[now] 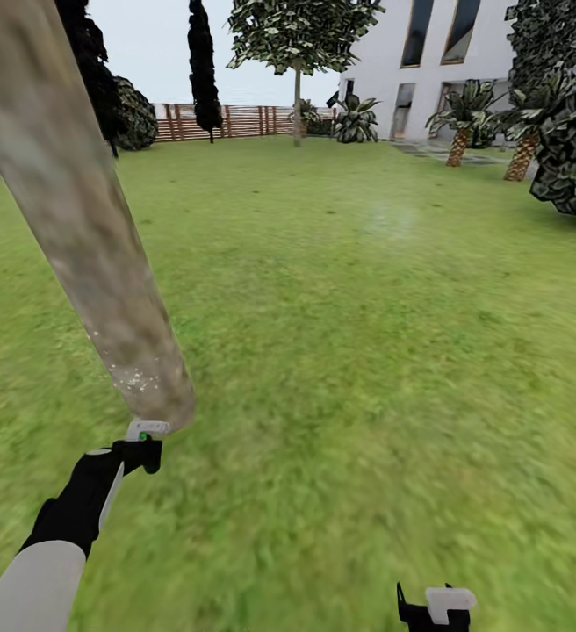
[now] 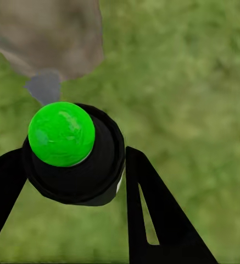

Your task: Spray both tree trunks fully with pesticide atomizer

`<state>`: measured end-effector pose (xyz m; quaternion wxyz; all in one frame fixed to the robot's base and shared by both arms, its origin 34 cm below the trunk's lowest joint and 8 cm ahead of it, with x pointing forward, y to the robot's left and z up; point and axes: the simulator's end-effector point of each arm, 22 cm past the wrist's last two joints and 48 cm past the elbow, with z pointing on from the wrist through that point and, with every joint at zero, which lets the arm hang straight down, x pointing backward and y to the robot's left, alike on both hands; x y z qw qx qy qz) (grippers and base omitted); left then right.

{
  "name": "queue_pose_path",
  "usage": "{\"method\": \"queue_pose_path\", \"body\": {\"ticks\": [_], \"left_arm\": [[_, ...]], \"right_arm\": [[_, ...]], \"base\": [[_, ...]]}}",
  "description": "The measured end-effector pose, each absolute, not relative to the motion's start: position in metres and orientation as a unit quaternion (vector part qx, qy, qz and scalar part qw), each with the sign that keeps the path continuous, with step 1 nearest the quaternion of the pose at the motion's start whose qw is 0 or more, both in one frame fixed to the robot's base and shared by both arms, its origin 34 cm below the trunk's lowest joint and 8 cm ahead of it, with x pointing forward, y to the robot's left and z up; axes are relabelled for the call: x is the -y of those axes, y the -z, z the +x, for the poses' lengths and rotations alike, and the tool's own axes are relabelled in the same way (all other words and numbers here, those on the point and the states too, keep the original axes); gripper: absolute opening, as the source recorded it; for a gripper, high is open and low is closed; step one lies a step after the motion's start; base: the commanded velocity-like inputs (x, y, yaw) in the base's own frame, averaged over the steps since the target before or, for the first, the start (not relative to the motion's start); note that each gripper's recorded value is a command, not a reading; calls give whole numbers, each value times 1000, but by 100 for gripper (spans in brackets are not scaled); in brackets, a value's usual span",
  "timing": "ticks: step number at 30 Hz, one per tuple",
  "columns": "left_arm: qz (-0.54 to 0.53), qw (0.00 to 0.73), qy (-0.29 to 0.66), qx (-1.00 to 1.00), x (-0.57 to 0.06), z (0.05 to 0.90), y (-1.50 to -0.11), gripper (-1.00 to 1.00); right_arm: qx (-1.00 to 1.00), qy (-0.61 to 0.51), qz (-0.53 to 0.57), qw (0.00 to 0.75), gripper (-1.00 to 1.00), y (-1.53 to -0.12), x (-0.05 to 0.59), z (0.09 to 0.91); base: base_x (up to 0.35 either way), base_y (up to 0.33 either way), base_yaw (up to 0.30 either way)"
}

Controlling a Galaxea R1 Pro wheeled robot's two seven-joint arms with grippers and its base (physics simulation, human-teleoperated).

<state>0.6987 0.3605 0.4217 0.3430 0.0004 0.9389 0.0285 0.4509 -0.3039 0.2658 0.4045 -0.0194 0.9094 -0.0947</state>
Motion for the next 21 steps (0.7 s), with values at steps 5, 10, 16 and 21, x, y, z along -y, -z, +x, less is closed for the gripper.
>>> {"method": "queue_pose_path", "body": {"ticks": [5, 10, 16, 21], "left_arm": [[-6, 311, -29, -950, -366, 688, -415, -100], [-12, 332, -33, -943, -370, 703, -446, -100], [-17, 322, -21, -946, -358, 715, -466, -100], [35, 355, 10, -934, -323, 760, -511, -100]], "right_arm": [[-909, 95, -19, 404, 100, -266, 304, 451], [-909, 97, -18, 404, 100, -266, 306, 451], [-909, 97, -19, 405, 100, -266, 307, 451], [-909, 97, -19, 405, 100, -266, 307, 451]], "base": [[0, -190, 277], [0, -8, 271], [0, 0, 41], [0, 0, 0]]}}
